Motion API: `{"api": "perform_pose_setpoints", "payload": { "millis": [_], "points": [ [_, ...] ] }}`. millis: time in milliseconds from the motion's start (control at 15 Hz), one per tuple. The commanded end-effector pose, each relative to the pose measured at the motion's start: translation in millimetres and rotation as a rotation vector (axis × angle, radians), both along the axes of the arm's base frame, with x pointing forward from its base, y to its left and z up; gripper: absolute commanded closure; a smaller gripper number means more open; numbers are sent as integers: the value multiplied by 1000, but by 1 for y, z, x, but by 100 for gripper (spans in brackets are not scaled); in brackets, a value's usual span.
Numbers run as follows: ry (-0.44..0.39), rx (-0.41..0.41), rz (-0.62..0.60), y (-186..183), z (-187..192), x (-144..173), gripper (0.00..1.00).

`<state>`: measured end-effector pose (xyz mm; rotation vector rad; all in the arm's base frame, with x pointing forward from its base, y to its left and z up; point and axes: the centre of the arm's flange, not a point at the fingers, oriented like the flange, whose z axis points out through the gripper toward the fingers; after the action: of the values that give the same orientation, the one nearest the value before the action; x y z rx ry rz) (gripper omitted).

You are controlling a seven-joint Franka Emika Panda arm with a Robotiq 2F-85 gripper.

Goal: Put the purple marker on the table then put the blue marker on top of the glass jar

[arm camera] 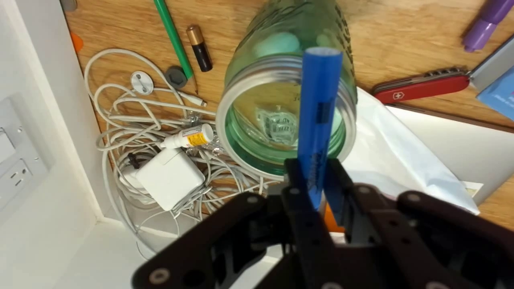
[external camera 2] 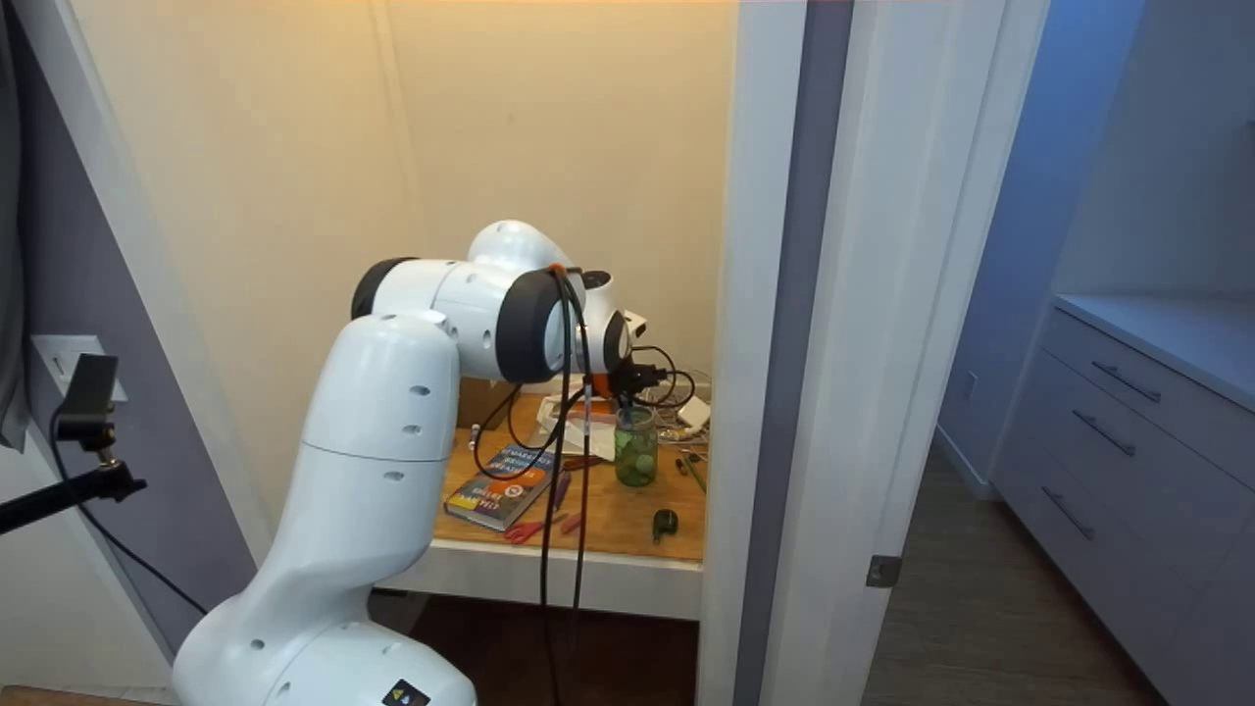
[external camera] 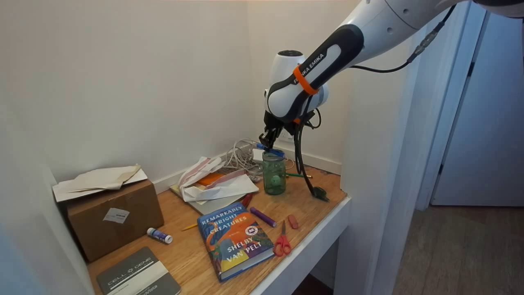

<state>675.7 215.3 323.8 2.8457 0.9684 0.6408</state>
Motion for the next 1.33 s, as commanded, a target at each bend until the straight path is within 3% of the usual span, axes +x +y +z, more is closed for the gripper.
{"api": "perform_pose_setpoints", "payload": {
  "millis": [0, 800, 933, 1067, 1267],
  "points": [
    [-4, -34, 9, 5, -3, 15, 96],
    [32, -50, 8, 5, -11, 16, 93],
    [34, -50, 6, 4, -12, 15, 81],
    [39, -54, 7, 4, -15, 15, 56],
    [45, -55, 5, 4, -19, 14, 37]
  ]
}}
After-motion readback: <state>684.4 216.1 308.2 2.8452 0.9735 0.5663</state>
